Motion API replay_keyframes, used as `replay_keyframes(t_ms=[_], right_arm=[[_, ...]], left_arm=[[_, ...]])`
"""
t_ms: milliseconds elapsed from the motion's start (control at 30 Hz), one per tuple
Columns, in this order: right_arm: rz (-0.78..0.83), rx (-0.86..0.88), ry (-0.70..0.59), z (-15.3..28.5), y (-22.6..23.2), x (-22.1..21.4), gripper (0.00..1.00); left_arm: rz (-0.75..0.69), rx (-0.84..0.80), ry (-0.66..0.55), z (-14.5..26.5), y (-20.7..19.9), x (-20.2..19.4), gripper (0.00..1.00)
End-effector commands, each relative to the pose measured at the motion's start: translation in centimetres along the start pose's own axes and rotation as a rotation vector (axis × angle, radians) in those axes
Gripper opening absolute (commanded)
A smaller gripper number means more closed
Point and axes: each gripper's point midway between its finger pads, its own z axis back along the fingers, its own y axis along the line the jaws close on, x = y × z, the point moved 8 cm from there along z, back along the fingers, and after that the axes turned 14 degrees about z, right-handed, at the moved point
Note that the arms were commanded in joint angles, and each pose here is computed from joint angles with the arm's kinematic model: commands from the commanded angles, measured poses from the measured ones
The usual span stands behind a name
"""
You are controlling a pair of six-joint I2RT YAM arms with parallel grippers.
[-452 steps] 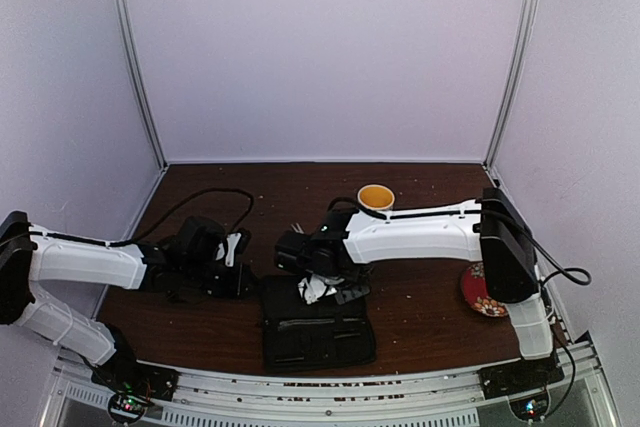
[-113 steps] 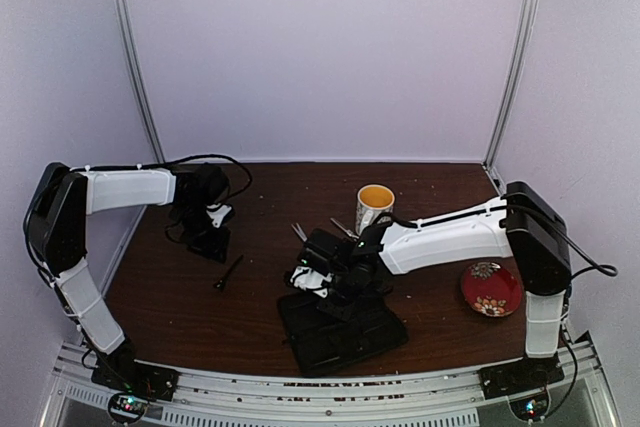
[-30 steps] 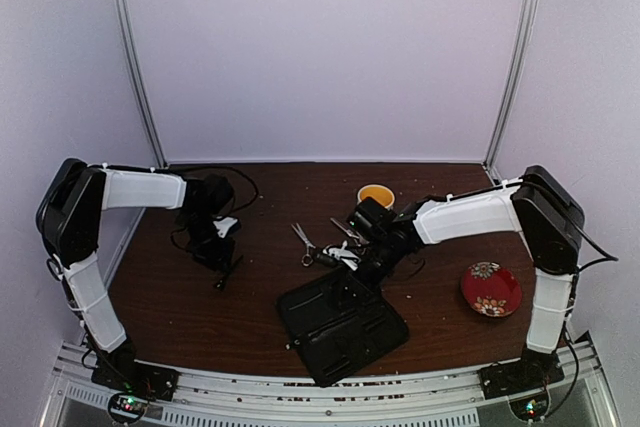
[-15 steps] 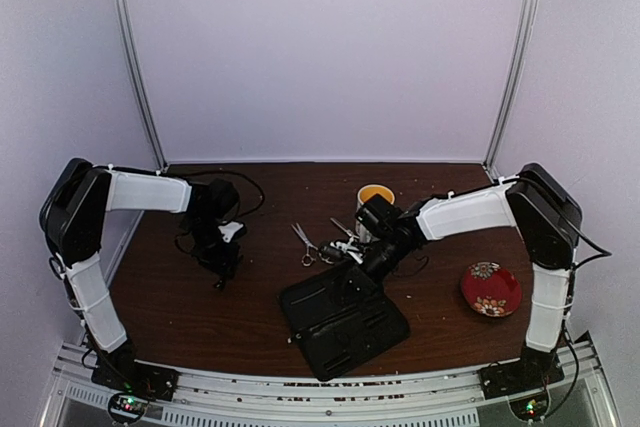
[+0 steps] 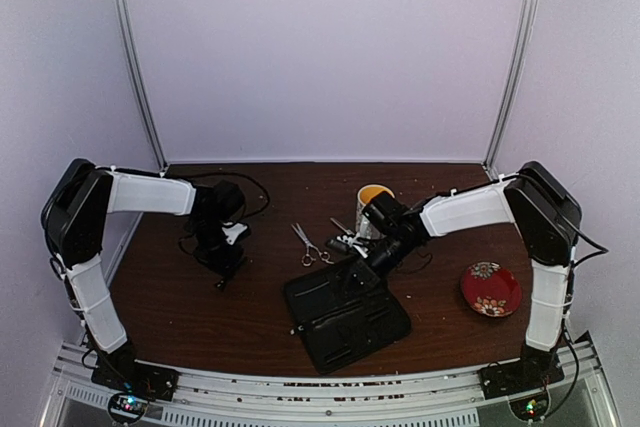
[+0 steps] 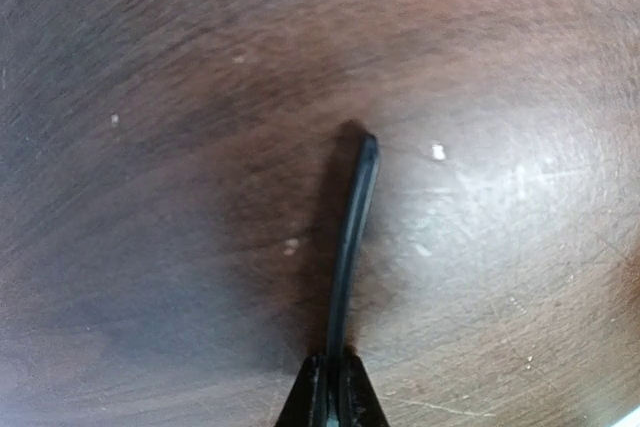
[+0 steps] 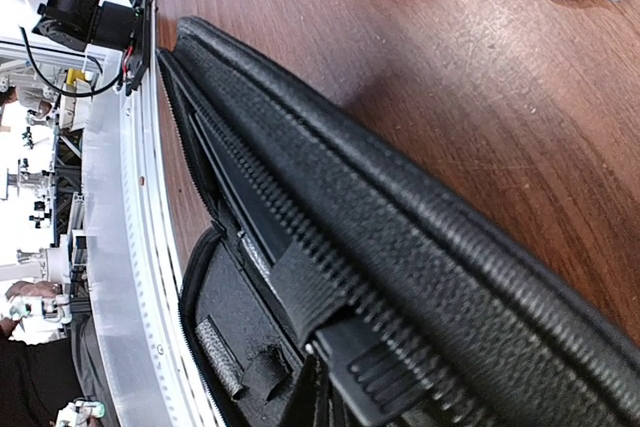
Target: Sort the hair-cutting tools
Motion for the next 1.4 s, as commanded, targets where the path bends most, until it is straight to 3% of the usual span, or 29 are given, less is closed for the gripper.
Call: replay_keyframes(t_ms=[0, 133, 300, 500, 800, 1367], right_arm=[[-0.025, 0.044, -0.028, 0.1, -0.4, -0.1, 0.0], [-0.044, 0.053, -0.033, 0.1, -0.7, -0.3, 0.0], [-0.05, 0.055, -0.031, 0.0, -0.9, -0.3, 0.0], [-0.056, 0.06, -0.029, -0.1, -1.0, -0.4, 0.0], [-0.059, 0.066, -0.036, 0.0, -0.9, -0.3, 0.0], [-0.084, 0.093, -0.044, 0.0, -1.3, -0.4, 0.0]], left_arm=[[-0.094, 0.097, -0.124, 2.0, -2.1, -0.7, 0.0], [-0.193, 0.152, -0.267, 5.5, -4.5, -2.4, 0.0], [-0.325, 0.198, -0.359, 8.4, -7.7, -5.3, 0.0], [-0.52, 0.149, -0.323, 9.3, -12.8, -7.6, 0.0], [-0.721, 0.315, -0.278, 7.9, -18.2, -8.1, 0.0], [-0.866, 0.402, -0.238, 4.2, -21.8, -9.7, 0.0]])
